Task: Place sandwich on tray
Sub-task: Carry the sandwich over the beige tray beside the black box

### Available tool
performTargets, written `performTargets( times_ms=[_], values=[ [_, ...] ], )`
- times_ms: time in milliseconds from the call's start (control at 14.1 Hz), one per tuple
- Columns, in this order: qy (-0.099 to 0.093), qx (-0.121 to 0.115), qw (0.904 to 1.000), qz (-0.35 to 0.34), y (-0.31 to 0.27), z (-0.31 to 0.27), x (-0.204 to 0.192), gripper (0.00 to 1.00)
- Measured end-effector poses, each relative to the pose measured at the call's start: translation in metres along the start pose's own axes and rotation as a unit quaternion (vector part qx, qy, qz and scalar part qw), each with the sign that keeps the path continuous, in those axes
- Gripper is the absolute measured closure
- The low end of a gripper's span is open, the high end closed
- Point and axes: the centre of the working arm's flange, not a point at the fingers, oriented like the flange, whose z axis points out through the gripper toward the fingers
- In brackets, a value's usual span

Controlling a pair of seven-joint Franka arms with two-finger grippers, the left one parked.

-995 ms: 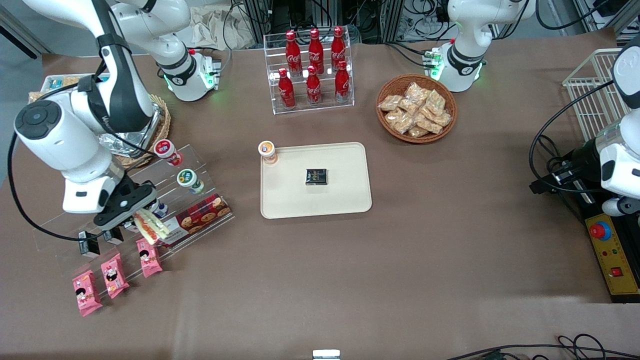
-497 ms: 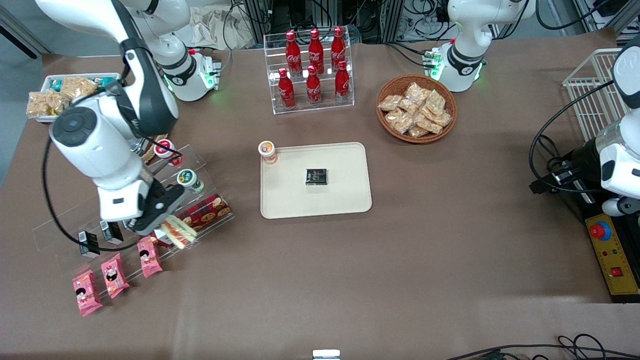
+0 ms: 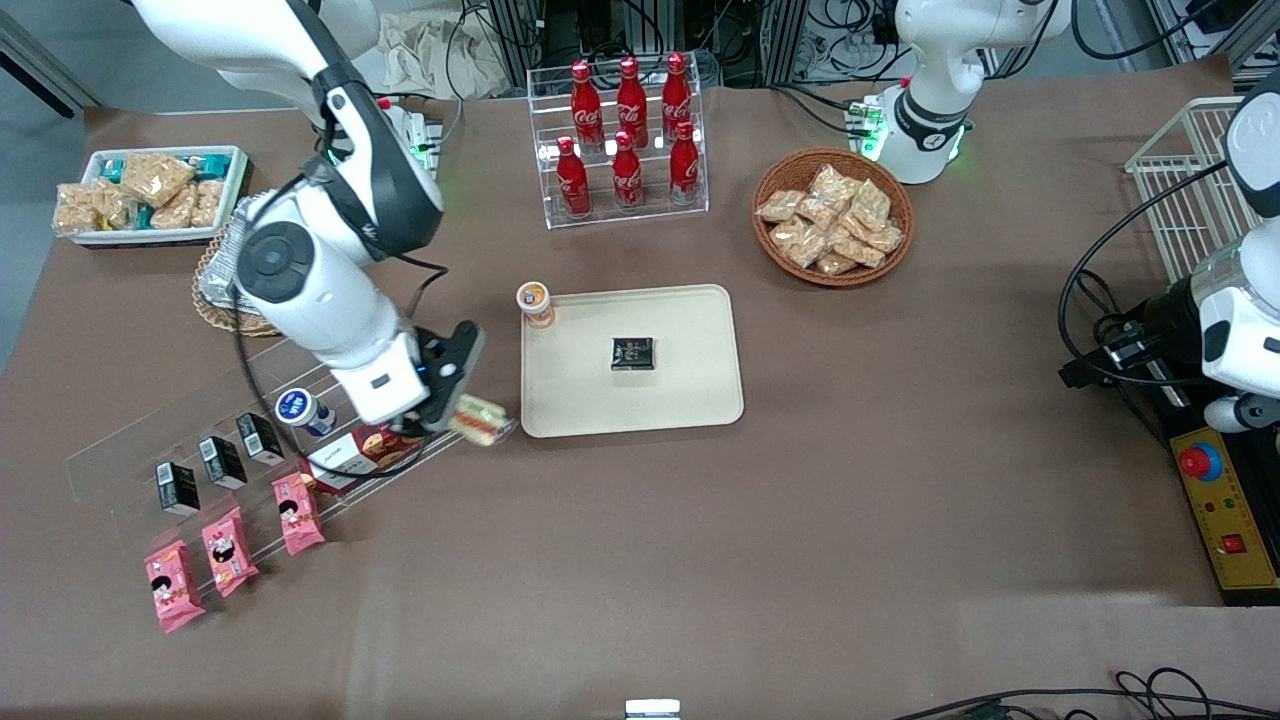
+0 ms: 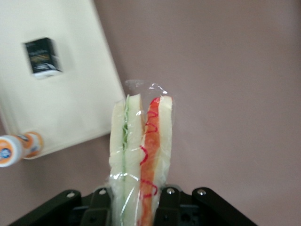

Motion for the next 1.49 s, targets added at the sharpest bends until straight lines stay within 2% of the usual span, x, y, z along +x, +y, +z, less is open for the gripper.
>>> performTargets(
  times_ms=[71,142,355,497,710,1066,1492],
  values=[
    [0.012,0.020,0.9996,-0.014,-0.004,0.017,0.007,0.81],
    [0.020,0.031,0.9990,-0.026,-0.005,0.034,0.013,0.81],
    [0.029,0.040,0.9969,-0.061,-0.016,0.081,0.044,0.81],
    [0.037,0.034,0.9947,-0.090,-0.036,0.097,0.083,0.81],
    [0.055,0.005,0.9915,-0.117,-0.056,0.129,0.121,0.81],
    [0.036,0.019,0.9870,-0.155,-0.089,0.188,0.141,0.81],
    [0.027,0.028,0.9843,-0.172,-0.097,0.207,0.143,0.81]
  ],
)
